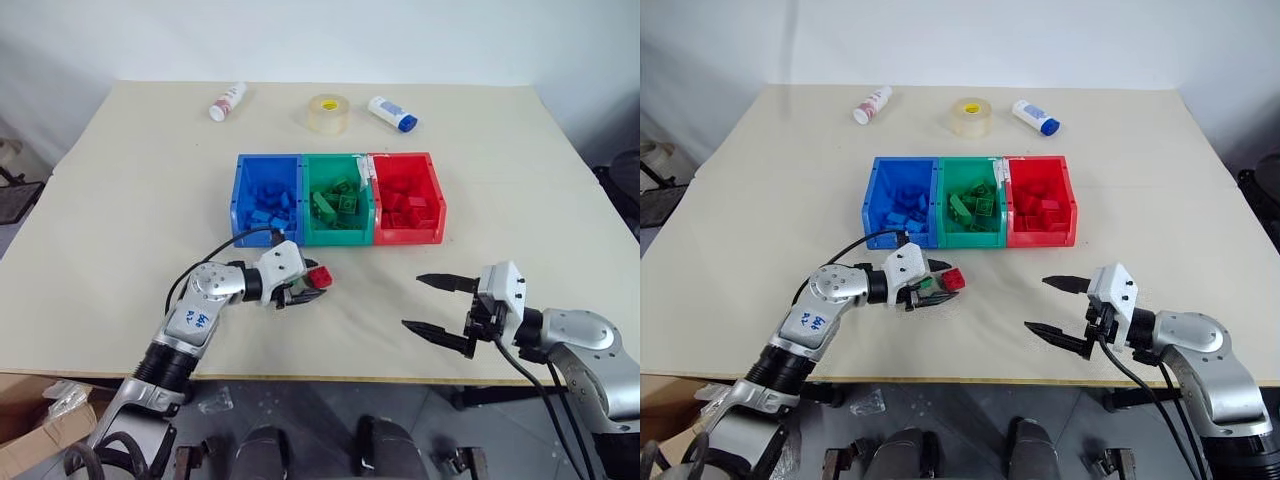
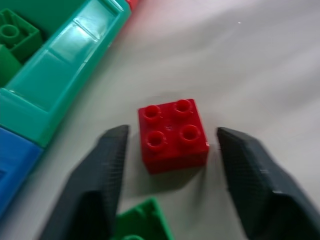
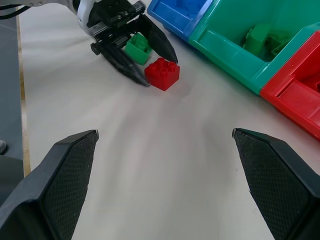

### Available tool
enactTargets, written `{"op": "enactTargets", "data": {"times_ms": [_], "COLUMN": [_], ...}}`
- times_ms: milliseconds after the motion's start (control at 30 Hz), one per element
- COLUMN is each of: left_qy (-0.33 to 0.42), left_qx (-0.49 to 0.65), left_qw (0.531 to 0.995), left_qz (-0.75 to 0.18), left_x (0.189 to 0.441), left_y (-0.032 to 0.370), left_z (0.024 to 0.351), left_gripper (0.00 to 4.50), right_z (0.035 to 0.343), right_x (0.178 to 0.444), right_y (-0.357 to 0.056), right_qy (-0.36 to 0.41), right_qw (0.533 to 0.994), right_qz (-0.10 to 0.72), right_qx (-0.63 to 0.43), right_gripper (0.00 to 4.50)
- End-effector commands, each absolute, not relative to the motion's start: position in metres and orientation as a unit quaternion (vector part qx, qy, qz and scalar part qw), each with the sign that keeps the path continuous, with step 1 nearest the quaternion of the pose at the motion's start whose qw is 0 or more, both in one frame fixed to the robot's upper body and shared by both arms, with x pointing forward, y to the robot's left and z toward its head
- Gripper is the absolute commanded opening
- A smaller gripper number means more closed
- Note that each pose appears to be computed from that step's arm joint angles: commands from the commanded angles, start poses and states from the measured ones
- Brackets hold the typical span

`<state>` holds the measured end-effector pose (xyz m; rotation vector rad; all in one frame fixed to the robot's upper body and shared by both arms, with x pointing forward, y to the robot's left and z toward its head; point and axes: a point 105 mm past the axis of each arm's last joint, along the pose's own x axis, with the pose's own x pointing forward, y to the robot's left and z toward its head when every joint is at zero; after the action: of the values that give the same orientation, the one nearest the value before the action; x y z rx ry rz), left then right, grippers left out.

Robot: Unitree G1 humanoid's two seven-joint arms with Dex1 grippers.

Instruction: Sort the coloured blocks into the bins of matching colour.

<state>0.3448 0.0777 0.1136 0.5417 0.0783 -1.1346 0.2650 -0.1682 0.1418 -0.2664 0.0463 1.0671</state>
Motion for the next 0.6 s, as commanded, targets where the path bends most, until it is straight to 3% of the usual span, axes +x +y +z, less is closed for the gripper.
{"op": "enactTargets", "data": {"times_ms": [33,367,600], "left_qy": [0.029,-0.082,-0.15], "left_qx": [0.253,0.201,0.17], "left_qw": [0.799,0.787,0.807], "left_qz": [-0.546,-0.578,-0.546], "left_x": [0.343,0.334,0.357], "left_y": [0.068,0.042,0.012], "left_z": [0.112,0.154,0.199], "left_gripper": [1.51,1.45,1.45], "right_z": [0.155,0.157,0.17], "right_x": [0.263,0.264,0.269], "right_y": [-0.169,-0.177,-0.191], "right_qy": [-0.002,-0.001,-0.025], "right_qw": [0.853,0.861,0.884], "right_qz": [0.504,0.49,0.446], "right_qx": [-0.138,-0.14,-0.137], "right_gripper": [4.5,4.5,4.5]}}
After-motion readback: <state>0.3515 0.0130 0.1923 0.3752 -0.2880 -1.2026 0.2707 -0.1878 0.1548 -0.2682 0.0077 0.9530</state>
